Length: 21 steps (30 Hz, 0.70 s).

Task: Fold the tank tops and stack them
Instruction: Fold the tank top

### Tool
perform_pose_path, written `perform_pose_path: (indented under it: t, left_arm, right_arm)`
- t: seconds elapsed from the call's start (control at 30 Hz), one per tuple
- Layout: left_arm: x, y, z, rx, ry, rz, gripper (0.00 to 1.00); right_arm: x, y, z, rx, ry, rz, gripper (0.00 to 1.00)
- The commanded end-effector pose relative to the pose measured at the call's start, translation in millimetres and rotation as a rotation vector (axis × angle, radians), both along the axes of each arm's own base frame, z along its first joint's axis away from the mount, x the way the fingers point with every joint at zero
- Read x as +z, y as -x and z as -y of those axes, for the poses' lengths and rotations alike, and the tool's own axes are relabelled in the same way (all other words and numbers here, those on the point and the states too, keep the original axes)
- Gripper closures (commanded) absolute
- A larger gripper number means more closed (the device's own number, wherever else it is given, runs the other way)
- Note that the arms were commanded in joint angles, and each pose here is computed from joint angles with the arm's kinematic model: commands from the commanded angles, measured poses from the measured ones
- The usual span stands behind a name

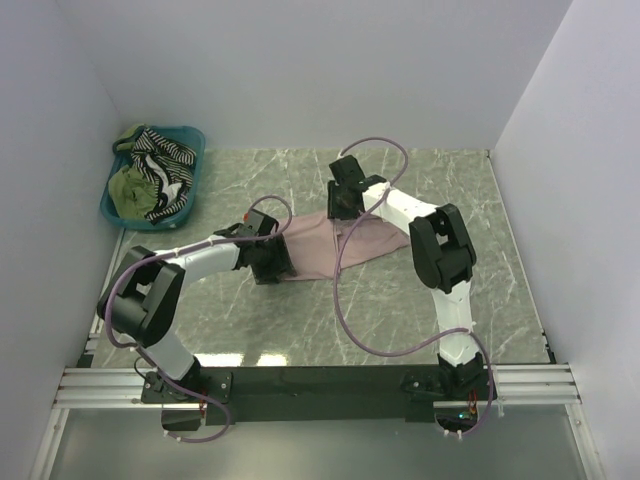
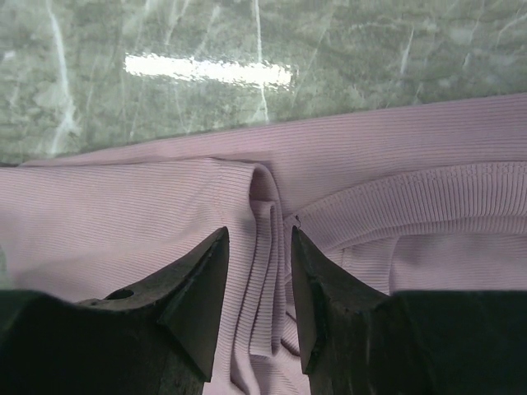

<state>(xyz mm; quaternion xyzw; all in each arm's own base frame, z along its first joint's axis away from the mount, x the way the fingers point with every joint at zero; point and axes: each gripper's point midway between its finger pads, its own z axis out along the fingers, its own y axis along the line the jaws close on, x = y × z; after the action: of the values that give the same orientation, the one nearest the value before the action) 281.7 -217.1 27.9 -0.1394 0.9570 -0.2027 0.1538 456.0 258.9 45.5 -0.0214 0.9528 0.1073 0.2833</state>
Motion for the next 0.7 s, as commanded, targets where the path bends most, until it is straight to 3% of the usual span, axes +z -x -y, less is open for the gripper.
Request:
perform_pose_path:
  t: [0.0, 0.43, 0.67]
  left_arm:
    - [-12, 16, -7, -0.029, -0.024, -0.034, 0.36]
    - [-20, 22, -1, -0.058, 0.01, -0.063, 0.36]
    - [-21, 21, 0, -0.06, 0.008, -0.068, 0.37]
  right_arm:
    - [35, -8, -9, 0.007, -0.047, 0.082, 0.57]
    - [17, -22, -25, 0.025, -0.06, 0.058, 0.57]
    - [7, -21, -22, 0.015, -0.039, 0.038, 0.62]
